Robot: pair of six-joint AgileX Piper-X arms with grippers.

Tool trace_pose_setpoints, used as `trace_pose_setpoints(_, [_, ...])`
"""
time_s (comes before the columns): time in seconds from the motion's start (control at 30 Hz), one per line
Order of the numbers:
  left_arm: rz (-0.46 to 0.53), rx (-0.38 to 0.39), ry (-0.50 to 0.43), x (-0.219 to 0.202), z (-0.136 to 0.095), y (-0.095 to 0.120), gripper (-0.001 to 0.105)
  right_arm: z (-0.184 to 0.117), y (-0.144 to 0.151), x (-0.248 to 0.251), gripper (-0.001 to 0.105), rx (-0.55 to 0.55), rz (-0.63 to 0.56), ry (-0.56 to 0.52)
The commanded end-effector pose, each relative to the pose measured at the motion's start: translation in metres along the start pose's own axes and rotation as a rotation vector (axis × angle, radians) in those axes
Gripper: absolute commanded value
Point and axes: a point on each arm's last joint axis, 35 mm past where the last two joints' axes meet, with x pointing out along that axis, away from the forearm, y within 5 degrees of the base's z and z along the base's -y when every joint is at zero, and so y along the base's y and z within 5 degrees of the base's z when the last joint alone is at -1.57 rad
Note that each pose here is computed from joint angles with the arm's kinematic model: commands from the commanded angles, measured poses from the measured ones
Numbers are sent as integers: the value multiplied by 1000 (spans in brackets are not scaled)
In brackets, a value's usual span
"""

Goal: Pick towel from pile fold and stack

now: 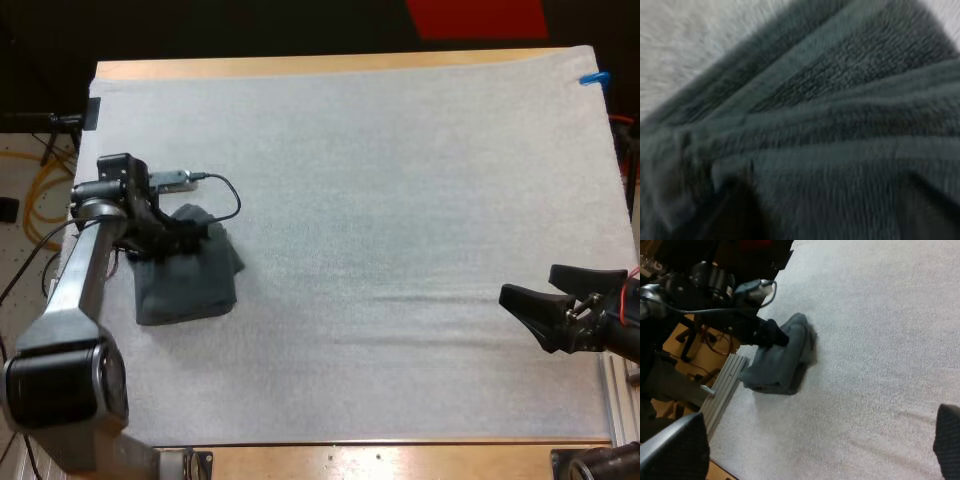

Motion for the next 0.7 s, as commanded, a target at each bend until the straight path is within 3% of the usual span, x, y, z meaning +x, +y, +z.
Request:
trace_pose_setpoints(0.0, [-33,11,44,-2,-5,-2,63,2,1,-2,88,-20,4,-14])
trace_pose_setpoints(0.17, [-52,43,-61,-40,2,-9,63,2,1,-2,88,-20,4,-14])
trace_pose_setpoints(0.3, [-79,73,-248,-106,-4,-17,63,2,1,-2,88,-20,4,-14])
trace_pose_setpoints(0.43, [-104,102,-418,-166,-30,-22,63,2,1,-2,88,-20,4,-14])
trace_pose_setpoints(0.67, [-152,133,-546,-225,-83,-24,63,3,-1,2,88,-24,2,-2])
